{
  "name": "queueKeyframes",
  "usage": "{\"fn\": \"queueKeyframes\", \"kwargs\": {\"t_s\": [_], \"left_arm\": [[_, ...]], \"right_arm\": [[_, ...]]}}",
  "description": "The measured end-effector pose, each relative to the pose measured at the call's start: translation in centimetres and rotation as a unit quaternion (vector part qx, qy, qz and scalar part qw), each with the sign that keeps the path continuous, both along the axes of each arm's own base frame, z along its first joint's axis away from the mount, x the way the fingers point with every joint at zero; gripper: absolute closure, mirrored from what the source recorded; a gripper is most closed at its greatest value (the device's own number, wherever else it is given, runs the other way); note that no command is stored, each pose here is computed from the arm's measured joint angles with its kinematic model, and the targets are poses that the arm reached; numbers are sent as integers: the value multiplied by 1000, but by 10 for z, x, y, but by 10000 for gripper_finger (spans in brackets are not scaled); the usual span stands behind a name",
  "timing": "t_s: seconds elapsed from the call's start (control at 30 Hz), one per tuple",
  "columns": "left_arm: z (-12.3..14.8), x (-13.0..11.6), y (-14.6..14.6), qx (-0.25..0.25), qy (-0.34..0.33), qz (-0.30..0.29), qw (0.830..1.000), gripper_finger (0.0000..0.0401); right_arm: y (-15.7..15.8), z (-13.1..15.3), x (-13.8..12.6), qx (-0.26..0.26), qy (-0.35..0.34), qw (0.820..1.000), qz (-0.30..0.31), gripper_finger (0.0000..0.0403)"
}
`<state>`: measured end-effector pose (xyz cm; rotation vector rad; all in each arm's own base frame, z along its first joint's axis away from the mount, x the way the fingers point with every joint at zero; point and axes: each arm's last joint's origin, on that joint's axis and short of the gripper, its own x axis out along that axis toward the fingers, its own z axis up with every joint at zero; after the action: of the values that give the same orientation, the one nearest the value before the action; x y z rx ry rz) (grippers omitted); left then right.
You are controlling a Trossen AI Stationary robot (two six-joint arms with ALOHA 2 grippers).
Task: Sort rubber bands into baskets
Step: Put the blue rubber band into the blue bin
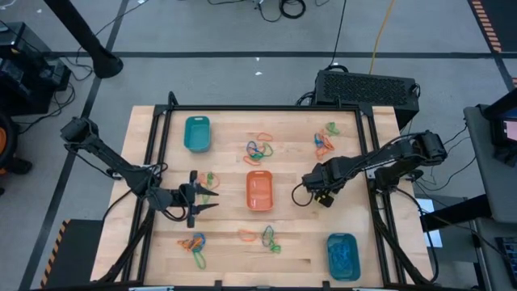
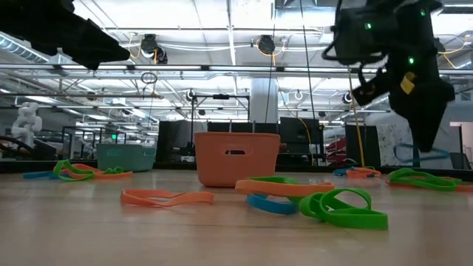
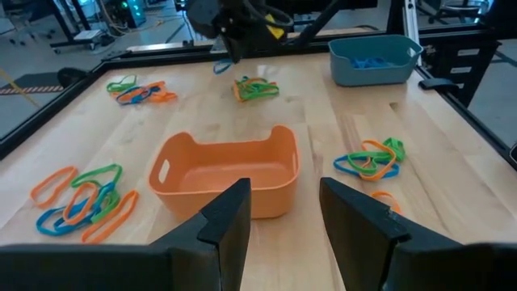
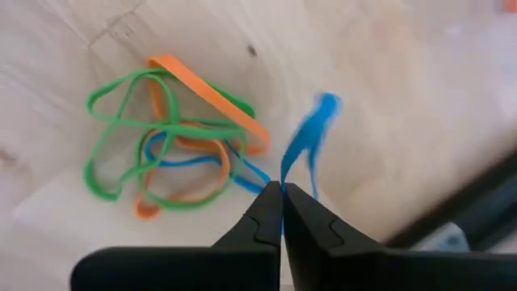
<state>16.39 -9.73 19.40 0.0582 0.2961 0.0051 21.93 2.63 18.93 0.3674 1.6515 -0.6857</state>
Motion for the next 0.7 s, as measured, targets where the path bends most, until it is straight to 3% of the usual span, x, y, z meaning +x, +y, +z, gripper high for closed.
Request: {"fn": "queueKeyframes", "kwargs": {"t_s": [0.17,0.37,0.53,0.7], "left_arm": [[-1,0,0,-8,6,4,1000,244],[-2,-1,0,-31,11,10,999,244],[-2,-3,2,-43,87,47,994,244],[1,-9,7,-85,159,111,977,244]], "right_arm": [[11,30,8,-2,-8,1000,-16,402],[51,59,19,52,-82,995,-23,402],[99,74,13,86,-140,986,-29,403],[147,76,2,144,-205,967,-38,403]]}}
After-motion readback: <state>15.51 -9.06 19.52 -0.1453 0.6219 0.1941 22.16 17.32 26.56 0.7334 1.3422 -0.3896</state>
